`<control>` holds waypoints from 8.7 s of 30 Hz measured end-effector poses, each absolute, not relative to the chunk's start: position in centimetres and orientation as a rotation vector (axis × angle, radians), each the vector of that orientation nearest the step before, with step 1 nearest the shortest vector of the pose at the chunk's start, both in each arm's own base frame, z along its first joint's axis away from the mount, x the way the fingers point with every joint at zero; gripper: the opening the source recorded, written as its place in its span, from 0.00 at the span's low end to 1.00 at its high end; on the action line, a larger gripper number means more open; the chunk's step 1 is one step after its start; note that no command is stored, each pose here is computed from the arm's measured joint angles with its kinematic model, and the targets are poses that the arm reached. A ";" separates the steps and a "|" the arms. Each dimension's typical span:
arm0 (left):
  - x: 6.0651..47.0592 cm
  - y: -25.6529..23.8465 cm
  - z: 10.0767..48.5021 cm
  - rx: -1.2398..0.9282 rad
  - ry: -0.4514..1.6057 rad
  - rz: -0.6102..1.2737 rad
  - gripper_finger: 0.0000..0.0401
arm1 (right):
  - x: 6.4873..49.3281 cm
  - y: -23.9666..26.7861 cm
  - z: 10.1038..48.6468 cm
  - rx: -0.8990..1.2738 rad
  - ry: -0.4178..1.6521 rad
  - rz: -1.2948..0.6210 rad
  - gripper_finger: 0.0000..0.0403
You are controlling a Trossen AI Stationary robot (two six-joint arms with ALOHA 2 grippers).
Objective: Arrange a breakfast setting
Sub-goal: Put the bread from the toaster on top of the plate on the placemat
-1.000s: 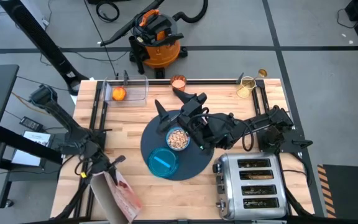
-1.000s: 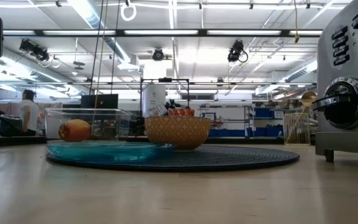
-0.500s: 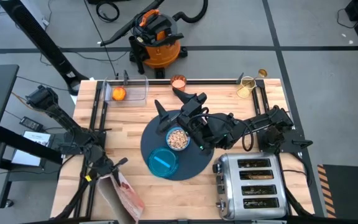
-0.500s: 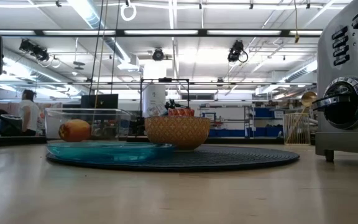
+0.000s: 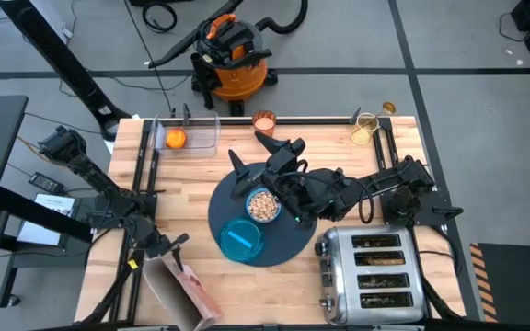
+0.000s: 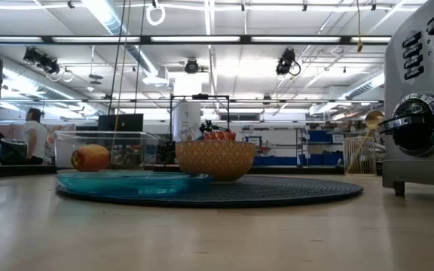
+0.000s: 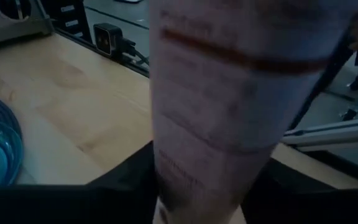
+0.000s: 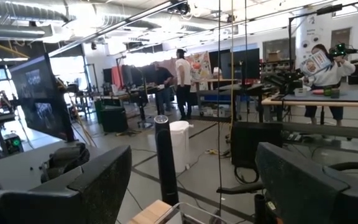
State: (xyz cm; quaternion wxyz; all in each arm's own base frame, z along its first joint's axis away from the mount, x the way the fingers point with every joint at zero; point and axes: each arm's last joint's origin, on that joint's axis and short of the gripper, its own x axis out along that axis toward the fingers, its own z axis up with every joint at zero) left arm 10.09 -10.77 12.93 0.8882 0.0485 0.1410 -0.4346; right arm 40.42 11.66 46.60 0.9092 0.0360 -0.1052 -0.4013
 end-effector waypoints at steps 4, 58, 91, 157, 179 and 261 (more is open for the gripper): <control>10.0 -10.8 13.1 0.046 0.302 -0.924 0.54 | 40.4 11.8 46.6 0.074 -0.215 -0.828 0.86; 9.2 -10.8 23.9 0.185 0.623 -0.926 0.59 | 40.1 12.8 46.6 0.069 -0.207 -0.801 0.86; 4.5 -5.2 38.2 -0.009 0.239 -0.847 0.59 | 39.7 14.2 46.2 0.019 -0.165 -0.765 0.86; 25.2 -5.2 38.9 -0.297 0.307 0.065 0.45 | 16.4 20.0 31.9 0.134 1.669 -0.017 0.37; 24.1 -7.7 39.2 -0.320 0.312 -0.037 0.46 | 16.2 19.5 33.0 0.147 1.618 0.000 0.04; 14.3 -3.8 39.5 -0.186 0.506 0.255 0.46 | 45.8 18.1 14.6 -0.830 1.016 0.169 0.19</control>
